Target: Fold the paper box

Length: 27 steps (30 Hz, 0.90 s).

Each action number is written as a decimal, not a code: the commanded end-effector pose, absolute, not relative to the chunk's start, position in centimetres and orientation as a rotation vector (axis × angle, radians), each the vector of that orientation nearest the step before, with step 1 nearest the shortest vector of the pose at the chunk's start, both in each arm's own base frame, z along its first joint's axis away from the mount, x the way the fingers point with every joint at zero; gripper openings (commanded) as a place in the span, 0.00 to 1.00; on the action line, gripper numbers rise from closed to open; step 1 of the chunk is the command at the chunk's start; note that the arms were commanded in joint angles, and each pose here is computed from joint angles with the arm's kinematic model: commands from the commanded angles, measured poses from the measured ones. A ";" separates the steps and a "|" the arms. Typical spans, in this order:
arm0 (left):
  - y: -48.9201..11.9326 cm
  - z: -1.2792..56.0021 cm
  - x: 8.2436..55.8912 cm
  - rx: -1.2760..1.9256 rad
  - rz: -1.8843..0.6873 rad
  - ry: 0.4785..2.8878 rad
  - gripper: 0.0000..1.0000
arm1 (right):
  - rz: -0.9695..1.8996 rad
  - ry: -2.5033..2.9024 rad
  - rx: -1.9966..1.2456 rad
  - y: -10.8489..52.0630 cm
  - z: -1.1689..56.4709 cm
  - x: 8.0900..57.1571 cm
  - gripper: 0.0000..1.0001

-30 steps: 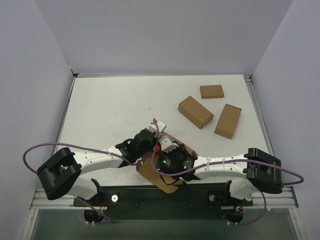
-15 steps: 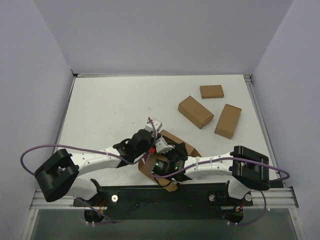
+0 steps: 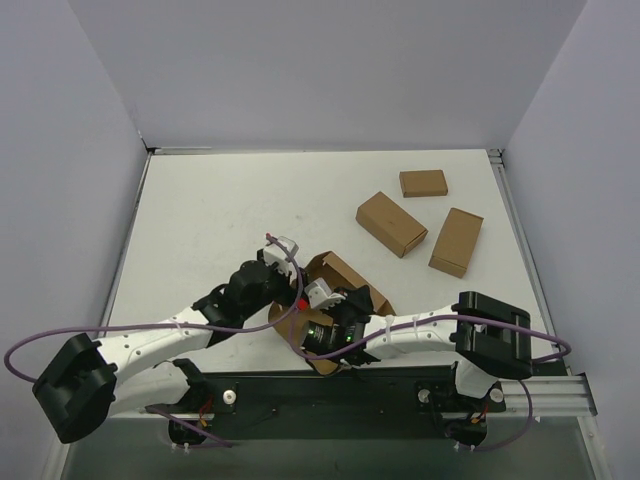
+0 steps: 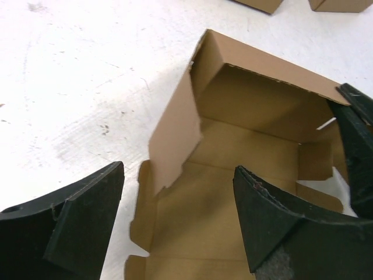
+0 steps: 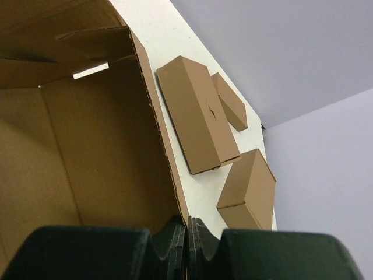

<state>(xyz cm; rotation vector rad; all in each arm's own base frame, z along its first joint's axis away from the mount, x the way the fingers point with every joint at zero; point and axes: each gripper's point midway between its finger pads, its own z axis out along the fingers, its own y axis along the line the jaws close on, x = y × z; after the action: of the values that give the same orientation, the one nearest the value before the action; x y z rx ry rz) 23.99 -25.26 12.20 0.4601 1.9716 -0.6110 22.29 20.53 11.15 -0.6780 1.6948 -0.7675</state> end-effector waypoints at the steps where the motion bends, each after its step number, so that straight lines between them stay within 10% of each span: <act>1: -25.5 14.7 25.3 0.493 -0.614 1.888 0.87 | -0.798 1.664 -0.668 20.4 12.1 22.3 0.00; 12: -28.2 14.2 26.8 0.611 -0.623 1.835 0.83 | -0.767 1.679 -0.668 20.3 12.1 22.2 0.00; 18: -28.8 13.6 27.2 0.634 -0.615 1.826 0.43 | -0.761 1.680 -0.671 20.5 12.1 22.2 0.00; 27: -26.5 10.5 27.5 0.532 -0.444 1.900 0.02 | -0.676 1.701 -0.600 20.2 13.3 22.1 0.57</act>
<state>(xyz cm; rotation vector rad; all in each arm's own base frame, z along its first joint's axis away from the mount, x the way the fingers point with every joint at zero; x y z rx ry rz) 26.31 -27.27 9.54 0.6417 1.9436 -0.5072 22.25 20.72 11.57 -0.6728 1.7058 -0.7297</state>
